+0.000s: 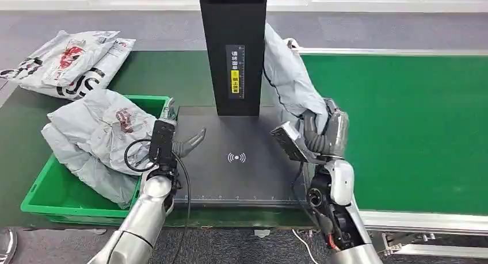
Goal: Moved the parcel from conveyor to table for the left to box.
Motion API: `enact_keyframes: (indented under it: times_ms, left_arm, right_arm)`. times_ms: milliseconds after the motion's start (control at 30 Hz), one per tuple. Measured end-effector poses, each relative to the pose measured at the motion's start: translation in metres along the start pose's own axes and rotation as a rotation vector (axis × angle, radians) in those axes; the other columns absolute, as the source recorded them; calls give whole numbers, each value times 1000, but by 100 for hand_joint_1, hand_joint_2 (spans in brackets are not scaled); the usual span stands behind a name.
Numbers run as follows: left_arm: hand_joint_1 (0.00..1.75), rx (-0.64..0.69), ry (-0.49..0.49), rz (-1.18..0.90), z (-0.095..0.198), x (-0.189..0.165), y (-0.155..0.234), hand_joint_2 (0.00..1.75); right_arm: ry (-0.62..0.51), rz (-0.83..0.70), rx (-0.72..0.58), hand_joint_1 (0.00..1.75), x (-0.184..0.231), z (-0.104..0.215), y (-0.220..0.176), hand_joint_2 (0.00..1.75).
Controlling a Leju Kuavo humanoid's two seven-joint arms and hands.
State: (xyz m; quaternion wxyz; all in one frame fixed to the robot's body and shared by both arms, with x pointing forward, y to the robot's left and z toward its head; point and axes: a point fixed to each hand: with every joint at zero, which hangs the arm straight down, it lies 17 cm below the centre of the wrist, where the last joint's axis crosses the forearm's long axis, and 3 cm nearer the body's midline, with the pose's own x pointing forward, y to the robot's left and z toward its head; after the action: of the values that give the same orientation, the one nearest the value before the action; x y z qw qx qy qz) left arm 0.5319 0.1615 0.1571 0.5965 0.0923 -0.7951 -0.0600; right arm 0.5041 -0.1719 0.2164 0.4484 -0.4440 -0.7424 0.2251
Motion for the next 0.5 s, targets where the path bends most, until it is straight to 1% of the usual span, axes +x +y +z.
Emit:
enact_keyframes:
  times_ms: [133, 200, 233, 300, 400, 500]
  left_arm:
    - [0, 10, -12, 2, -3, 5, 4, 175]
    - [0, 15, -12, 3, -4, 6, 6, 175]
    - [0, 17, -13, 3, -5, 6, 7, 175]
    - [0, 22, -16, 2, -6, 7, 10, 175]
    - [0, 27, -22, 4, -10, 12, 13, 175]
    - [0, 30, -33, 8, -13, 18, 16, 175]
  right_arm:
    - [-66, -34, 11, 175, 37, 3, 3, 175]
    - [-81, -40, 23, 175, 45, 4, 5, 175]
    - [-85, -52, 51, 175, 48, 6, 11, 175]
    - [-94, -93, 163, 175, 59, 14, 34, 175]
    - [-117, -174, 407, 175, 88, 45, 86, 175]
    - [-132, -199, 549, 175, 101, 75, 121, 175]
